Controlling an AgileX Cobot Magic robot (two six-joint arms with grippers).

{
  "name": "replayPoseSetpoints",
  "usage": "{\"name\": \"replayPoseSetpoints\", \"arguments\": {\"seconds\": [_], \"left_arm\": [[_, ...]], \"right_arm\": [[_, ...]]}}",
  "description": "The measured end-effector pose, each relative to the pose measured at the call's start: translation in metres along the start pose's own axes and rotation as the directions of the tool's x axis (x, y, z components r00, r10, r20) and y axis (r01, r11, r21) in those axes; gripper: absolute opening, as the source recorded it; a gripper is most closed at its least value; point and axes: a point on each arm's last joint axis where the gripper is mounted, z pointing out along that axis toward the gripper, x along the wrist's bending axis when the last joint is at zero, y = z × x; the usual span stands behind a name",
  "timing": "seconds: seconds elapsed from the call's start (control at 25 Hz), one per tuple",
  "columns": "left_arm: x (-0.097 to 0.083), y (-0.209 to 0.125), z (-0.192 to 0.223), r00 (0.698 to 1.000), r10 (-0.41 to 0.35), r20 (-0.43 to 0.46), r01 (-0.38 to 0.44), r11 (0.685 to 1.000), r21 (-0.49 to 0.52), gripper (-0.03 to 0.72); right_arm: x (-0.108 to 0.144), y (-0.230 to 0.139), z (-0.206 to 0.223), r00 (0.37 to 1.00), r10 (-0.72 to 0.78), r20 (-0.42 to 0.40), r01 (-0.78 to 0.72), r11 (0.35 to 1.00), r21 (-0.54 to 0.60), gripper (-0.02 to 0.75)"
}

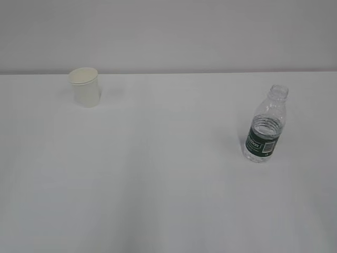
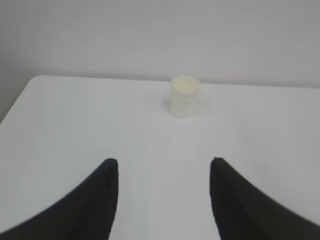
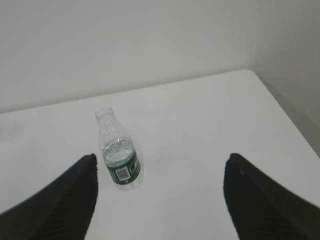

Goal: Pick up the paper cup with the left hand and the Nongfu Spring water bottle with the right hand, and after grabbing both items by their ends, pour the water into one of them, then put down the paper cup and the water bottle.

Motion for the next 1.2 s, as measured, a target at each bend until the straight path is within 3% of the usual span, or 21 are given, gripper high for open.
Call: {"name": "replayPoseSetpoints", "arguments": {"seconds": [0.2,0.56,0.88,1.2], "left_arm": [[-0.001,0.014,0.018,1.0,-0.005,0.004,0.005,0.998,-0.061,0.484],[0.0,0.026,0.07,1.0,-0.01,-0.007,0.01,0.999,-0.045,0.481],[-0.006,0.043,0.092,0.999,0.004,0.042,0.005,0.974,-0.226,0.473],[-0.001,0.008,0.127,0.999,0.01,0.035,-0.001,0.967,-0.255,0.452]], "right_arm": [[0.003,0.016,0.011,1.0,0.013,-0.022,-0.015,0.997,-0.075,0.587],[0.006,0.037,0.029,0.999,0.004,-0.048,-0.013,0.984,-0.18,0.587],[0.006,0.05,0.052,0.999,0.0,-0.043,-0.011,0.966,-0.259,0.587],[0.002,0.015,0.087,1.0,0.01,-0.028,-0.017,0.964,-0.264,0.587]]}}
